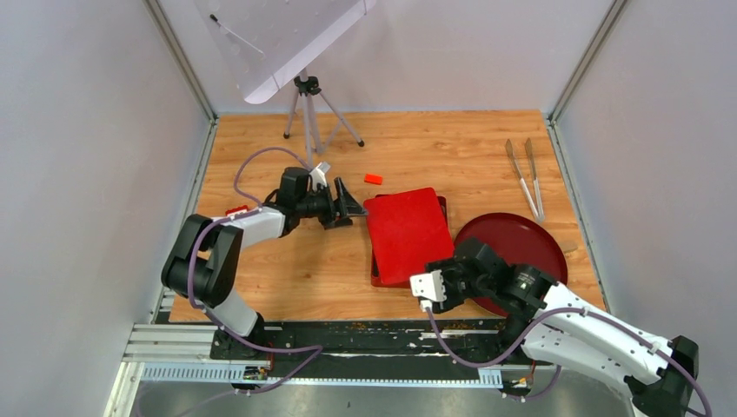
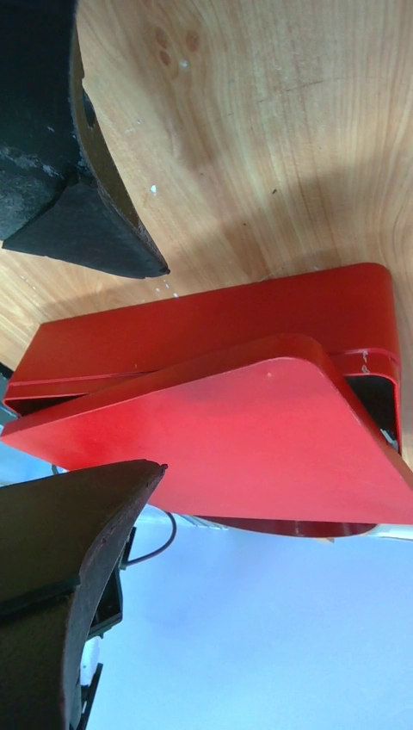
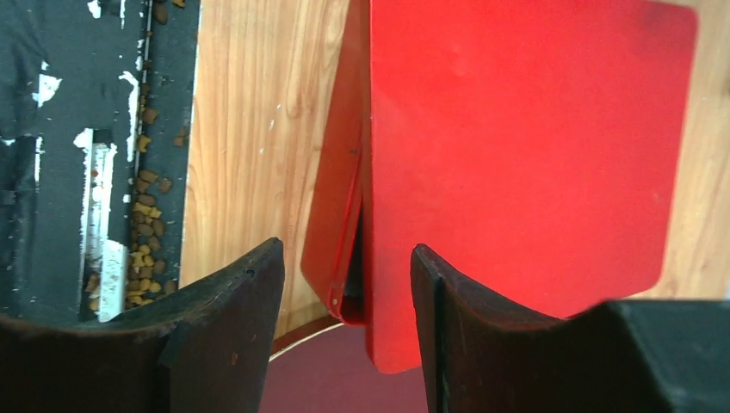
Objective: Pack the chocolate
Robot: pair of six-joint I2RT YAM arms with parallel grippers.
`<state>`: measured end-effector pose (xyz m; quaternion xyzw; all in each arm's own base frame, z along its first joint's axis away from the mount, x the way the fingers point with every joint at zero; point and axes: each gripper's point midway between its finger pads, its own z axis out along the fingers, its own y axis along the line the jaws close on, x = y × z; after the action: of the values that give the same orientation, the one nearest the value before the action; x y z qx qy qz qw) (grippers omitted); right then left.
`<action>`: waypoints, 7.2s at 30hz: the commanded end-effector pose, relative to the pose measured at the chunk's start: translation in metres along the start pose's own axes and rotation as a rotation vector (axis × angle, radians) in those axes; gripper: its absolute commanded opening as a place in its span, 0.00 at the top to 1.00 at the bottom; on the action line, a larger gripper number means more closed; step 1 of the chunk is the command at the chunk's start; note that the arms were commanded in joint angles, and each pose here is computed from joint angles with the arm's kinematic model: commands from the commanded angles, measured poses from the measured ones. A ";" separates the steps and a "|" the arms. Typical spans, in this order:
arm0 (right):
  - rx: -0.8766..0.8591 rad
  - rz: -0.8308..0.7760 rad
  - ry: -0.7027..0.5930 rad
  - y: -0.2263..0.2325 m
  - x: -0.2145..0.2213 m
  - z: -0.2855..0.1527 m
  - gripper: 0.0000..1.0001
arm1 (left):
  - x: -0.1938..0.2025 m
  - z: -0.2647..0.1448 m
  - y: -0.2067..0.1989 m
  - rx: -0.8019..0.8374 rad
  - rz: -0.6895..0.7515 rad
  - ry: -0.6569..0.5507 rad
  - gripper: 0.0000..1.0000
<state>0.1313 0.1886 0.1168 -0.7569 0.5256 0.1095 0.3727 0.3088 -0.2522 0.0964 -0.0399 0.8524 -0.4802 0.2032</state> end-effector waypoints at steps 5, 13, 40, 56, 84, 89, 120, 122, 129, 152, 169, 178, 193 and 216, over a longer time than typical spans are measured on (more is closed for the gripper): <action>0.132 0.289 -0.114 -0.058 -0.056 -0.033 0.41 | -0.017 -0.008 -0.008 -0.088 0.186 0.034 0.19; 0.152 0.853 -0.109 -0.114 -0.030 -0.059 0.45 | -0.010 -0.032 -0.002 -0.191 0.383 0.127 0.23; 0.231 1.434 0.182 -0.099 0.094 -0.010 0.51 | -0.018 0.023 -0.017 -0.029 0.524 0.237 0.38; 0.088 1.533 0.168 -0.091 0.085 0.009 0.67 | -0.045 0.062 -0.026 -0.071 0.588 0.244 0.39; 0.210 1.647 0.238 -0.093 0.115 0.005 0.69 | -0.064 0.097 -0.045 -0.066 0.677 0.191 0.37; 0.190 1.682 0.238 -0.089 0.118 0.011 0.67 | -0.074 0.107 -0.049 -0.054 0.702 0.176 0.37; 0.232 1.466 -0.078 -0.207 0.114 -0.002 0.54 | 0.000 0.019 -0.077 0.146 0.965 0.141 0.32; 0.218 1.471 -0.078 -0.211 0.118 0.004 0.55 | -0.009 0.033 -0.072 0.131 0.948 0.125 0.32; 0.180 1.564 0.009 -0.204 0.159 0.045 0.60 | -0.034 0.092 -0.030 0.029 0.893 0.143 0.34; 0.358 1.369 0.043 -0.249 0.161 0.003 0.53 | -0.047 0.103 -0.015 -0.075 0.875 0.158 0.37; 0.188 1.452 0.002 -0.179 0.137 0.014 0.70 | -0.056 0.096 -0.059 0.033 0.790 0.021 0.40; 0.133 1.546 0.121 -0.147 0.170 0.048 0.71 | -0.016 0.110 0.031 -0.205 0.714 0.200 0.44; 0.235 1.379 -0.009 -0.197 0.139 0.011 0.70 | -0.015 0.007 -0.092 0.081 1.134 0.033 0.40; 0.244 1.357 0.025 -0.183 0.145 0.011 0.69 | 0.062 -0.028 -0.060 0.036 1.388 0.267 0.61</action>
<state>0.3505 0.1253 0.0951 -0.1953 0.9076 0.2612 0.2645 0.2242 -0.2712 0.0859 0.5620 0.7270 -0.2579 0.2985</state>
